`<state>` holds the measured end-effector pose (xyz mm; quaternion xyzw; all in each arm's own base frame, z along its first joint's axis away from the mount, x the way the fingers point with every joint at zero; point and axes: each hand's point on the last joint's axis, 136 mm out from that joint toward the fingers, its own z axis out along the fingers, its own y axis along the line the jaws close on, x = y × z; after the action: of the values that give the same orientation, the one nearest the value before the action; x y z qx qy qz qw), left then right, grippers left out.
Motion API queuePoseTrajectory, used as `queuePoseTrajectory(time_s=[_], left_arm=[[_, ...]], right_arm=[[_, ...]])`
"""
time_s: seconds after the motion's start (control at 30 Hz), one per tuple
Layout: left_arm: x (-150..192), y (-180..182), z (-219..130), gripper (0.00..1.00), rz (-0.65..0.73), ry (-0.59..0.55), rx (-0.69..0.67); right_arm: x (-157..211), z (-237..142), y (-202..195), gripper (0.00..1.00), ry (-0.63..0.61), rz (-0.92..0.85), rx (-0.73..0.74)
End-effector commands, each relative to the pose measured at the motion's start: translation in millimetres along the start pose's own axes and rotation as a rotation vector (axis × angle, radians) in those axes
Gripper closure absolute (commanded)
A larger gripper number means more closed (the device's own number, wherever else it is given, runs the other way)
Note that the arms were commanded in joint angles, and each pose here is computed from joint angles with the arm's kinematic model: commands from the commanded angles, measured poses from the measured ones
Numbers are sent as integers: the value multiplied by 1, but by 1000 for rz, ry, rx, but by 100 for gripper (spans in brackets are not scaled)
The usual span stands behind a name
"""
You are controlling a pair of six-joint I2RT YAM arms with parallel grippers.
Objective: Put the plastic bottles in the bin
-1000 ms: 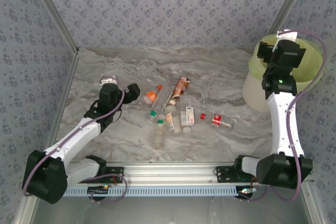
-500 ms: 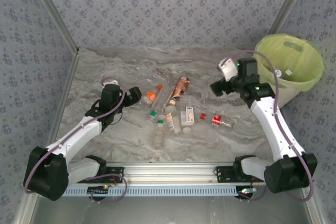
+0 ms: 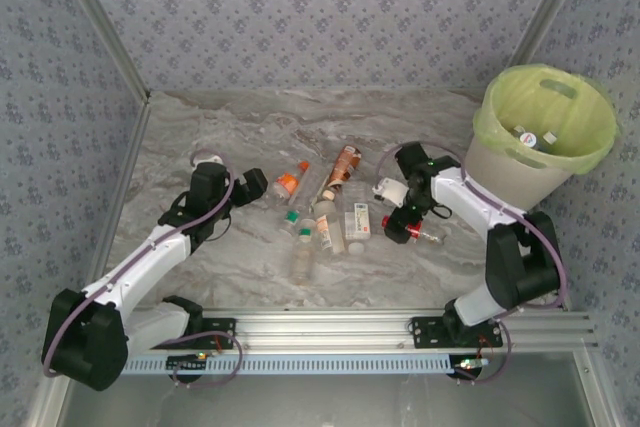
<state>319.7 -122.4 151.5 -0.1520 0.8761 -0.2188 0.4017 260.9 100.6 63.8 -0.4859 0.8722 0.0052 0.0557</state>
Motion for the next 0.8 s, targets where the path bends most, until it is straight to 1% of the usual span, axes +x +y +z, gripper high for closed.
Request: queuePoseTrajectory(time_s=[0.0, 0.33, 0.57, 0.6, 0.63, 0.67, 0.77], left_arm=[[-8, -1, -2, 1, -7, -20, -7], [-6, 1, 4, 1, -12, -8, -18], [-5, 3, 6, 1, -8, -6, -26], [-6, 2, 6, 1, -8, -7, -26], [-5, 3, 6, 1, -8, -5, -28], [-5, 3, 7, 1, -7, -4, -28], [-4, 4, 7, 1, -9, -4, -30]], right_arm=[[31, 15, 3, 0, 176, -60, -3], [47, 35, -17, 0, 287, -120, 87], [44, 41, -14, 2, 284, -152, 95], [43, 41, -13, 3, 275, -153, 93], [41, 41, -12, 11, 264, -155, 94], [40, 41, -13, 16, 256, -155, 98], [36, 38, -12, 23, 239, -167, 102]])
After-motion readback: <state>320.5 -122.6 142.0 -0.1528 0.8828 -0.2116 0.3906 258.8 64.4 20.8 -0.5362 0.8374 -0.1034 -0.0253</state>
